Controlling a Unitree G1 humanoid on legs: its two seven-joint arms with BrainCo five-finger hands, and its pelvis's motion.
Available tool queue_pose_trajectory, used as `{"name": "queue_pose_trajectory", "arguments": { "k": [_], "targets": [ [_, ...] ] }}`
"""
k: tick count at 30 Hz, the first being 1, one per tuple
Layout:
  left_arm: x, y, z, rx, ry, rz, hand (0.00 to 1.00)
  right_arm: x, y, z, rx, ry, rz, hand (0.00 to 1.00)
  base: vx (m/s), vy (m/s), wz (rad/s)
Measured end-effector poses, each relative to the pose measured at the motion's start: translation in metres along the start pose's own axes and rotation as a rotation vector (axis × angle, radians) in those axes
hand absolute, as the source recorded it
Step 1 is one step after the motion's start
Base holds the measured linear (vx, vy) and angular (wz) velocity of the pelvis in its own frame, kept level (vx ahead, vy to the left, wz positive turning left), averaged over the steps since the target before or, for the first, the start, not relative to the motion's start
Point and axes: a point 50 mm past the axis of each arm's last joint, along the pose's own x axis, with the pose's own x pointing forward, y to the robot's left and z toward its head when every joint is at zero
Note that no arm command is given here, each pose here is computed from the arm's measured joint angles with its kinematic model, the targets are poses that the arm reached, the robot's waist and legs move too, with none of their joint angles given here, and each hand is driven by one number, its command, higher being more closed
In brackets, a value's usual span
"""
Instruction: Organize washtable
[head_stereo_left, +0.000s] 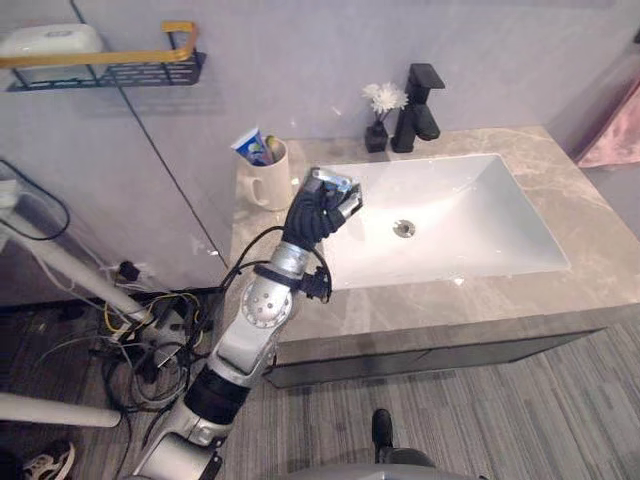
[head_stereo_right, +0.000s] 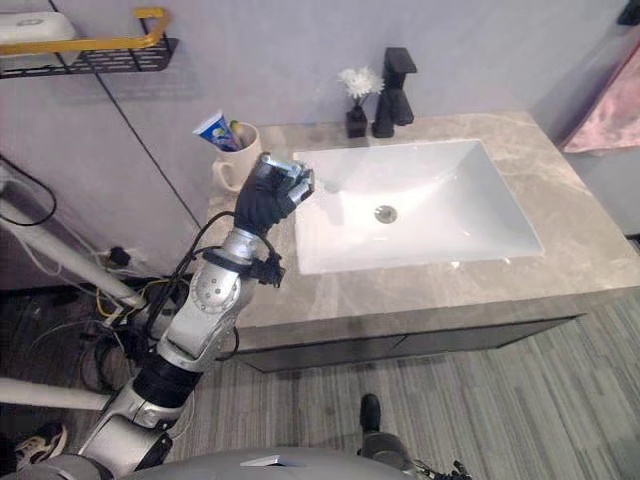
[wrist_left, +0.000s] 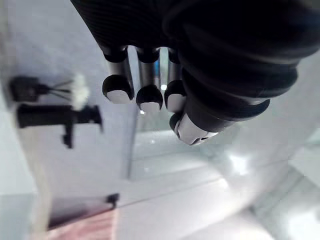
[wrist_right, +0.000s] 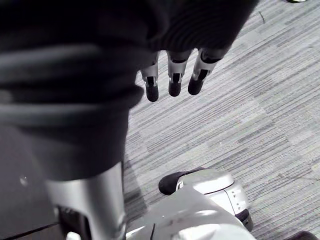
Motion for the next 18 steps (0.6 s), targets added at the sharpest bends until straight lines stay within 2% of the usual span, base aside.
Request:
{"name": "queue_pose_trajectory", "arguments": {
  "k": [3, 7, 10, 12, 13, 14, 15, 17, 18],
  "targets": [
    [-0.006, 0.013, 0.024, -0.009, -0.101, 0.062, 1.00, -0.001, -0.004, -0.003, -0.010, 0.008, -0.007, 0.00, -0.08, -0.015, 0.11],
    [-0.024, 0.052, 0.060, 0.096, -0.238, 0.242, 1.00, -0.002, -0.007, -0.009, -0.047, 0.025, -0.003, 0.00, -0.10, -0.023, 0.25],
    [-0.051, 0.084, 0.089, 0.265, -0.326, 0.432, 1.00, -0.005, -0.007, -0.017, -0.064, 0.043, 0.003, 0.00, -0.13, -0.019, 0.22],
    [-0.085, 0.113, 0.107, 0.492, -0.325, 0.659, 1.00, -0.006, -0.006, -0.021, -0.071, 0.051, 0.014, 0.00, -0.13, -0.011, 0.12],
    [-0.095, 0.119, 0.110, 0.546, -0.312, 0.718, 1.00, -0.006, -0.006, -0.022, -0.071, 0.054, 0.015, 0.00, -0.09, -0.032, 0.02],
    [-0.117, 0.129, 0.114, 0.635, -0.271, 0.837, 1.00, -0.007, -0.009, -0.024, -0.068, 0.060, 0.009, 0.00, -0.04, -0.026, 0.05],
    [-0.129, 0.134, 0.113, 0.687, -0.230, 0.896, 1.00, -0.008, -0.008, -0.025, -0.059, 0.061, 0.009, 0.00, -0.03, -0.037, 0.19],
    [-0.178, 0.152, 0.102, 0.852, 0.008, 1.083, 1.00, -0.010, -0.009, -0.031, -0.042, 0.067, 0.010, 0.00, 0.00, -0.050, 0.22],
    [-0.190, 0.155, 0.096, 0.876, 0.083, 1.115, 1.00, -0.010, -0.009, -0.031, -0.038, 0.065, 0.009, 0.00, 0.00, -0.074, 0.20]
  ]
}}
